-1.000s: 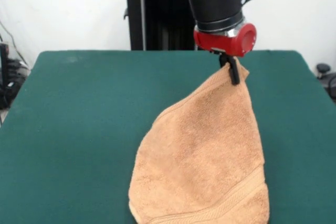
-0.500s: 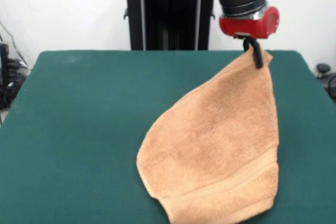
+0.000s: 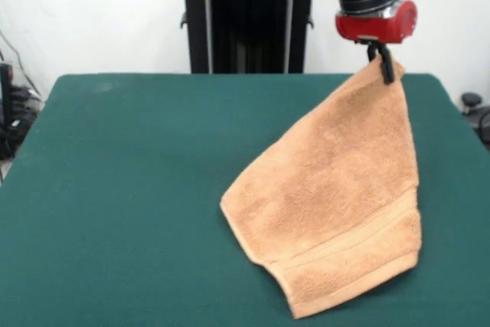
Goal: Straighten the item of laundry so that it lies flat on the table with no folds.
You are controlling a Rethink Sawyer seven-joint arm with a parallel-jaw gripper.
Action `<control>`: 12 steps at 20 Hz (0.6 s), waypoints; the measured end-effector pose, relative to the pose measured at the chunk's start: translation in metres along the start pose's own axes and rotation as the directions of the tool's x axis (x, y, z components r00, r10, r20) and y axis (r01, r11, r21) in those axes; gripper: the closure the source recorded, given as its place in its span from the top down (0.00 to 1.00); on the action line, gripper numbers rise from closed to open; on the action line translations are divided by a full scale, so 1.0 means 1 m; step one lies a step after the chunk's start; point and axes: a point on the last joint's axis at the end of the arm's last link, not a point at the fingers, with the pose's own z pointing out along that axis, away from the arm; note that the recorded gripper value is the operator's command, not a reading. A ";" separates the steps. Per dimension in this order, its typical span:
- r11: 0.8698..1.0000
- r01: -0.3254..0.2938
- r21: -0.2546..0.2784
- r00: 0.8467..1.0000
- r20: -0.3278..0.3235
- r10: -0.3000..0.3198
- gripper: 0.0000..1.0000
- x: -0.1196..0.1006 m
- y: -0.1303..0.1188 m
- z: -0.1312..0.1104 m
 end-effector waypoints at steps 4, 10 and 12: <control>0.999 0.032 0.017 0.999 -0.011 -0.032 0.00 0.027 -0.006 0.006; 0.997 0.065 0.038 0.998 -0.025 -0.064 0.00 0.052 -0.012 0.007; 0.997 0.071 0.044 0.997 -0.031 -0.069 0.00 0.057 -0.014 0.008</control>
